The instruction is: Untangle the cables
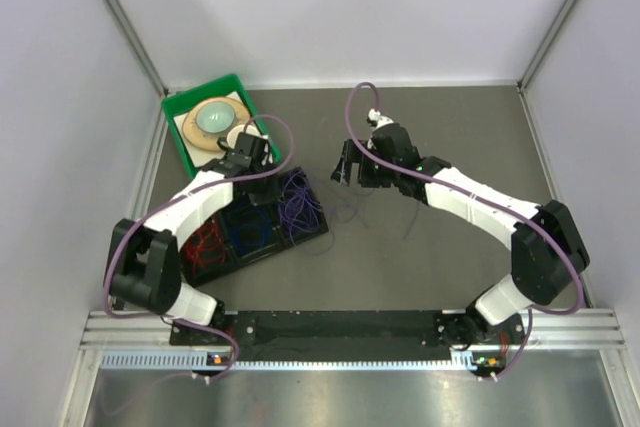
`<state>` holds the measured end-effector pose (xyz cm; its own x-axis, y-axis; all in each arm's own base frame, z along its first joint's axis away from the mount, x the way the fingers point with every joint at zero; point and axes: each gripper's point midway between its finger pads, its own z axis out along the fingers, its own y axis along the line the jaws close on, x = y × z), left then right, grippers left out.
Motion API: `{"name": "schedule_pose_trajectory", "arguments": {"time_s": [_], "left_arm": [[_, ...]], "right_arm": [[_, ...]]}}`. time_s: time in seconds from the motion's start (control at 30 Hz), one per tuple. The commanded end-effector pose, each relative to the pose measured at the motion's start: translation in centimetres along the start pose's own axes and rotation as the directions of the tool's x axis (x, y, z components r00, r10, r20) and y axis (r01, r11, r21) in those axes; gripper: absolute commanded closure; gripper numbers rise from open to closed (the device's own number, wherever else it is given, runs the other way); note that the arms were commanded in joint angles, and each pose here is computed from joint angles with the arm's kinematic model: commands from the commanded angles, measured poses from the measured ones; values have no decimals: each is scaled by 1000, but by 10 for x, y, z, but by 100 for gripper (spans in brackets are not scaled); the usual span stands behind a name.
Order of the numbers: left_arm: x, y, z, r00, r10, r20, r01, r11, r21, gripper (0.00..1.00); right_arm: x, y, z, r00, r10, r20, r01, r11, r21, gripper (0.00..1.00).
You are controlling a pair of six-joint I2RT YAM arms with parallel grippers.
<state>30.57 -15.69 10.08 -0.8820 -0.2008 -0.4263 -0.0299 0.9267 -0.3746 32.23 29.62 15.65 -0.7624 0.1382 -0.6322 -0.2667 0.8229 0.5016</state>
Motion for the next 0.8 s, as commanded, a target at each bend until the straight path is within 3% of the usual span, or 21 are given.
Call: {"name": "schedule_pose_trajectory", "arguments": {"time_s": [0.0,0.13,0.23,0.37,0.77], "left_arm": [[-4,-2,19,999,33,23,-32,999,-12,100],[0,5,34,1000,29,9,-28,998,-55,100],[-2,10,42,1000,21,16,-20,997,-80,100],[-2,14,51,1000,19,7,-18,993,-116,100],[-2,11,57,1000,21,-3,-21,993,-116,100]], "right_arm": [[-6,0,-4,999,9,33,-9,1000,11,10],[1,-15,1,1000,-21,3,21,997,81,10],[9,-33,8,995,-88,-47,94,983,156,10],[24,-46,24,971,-203,-124,221,964,149,11],[25,-58,74,965,-239,-107,254,952,172,29]]}}
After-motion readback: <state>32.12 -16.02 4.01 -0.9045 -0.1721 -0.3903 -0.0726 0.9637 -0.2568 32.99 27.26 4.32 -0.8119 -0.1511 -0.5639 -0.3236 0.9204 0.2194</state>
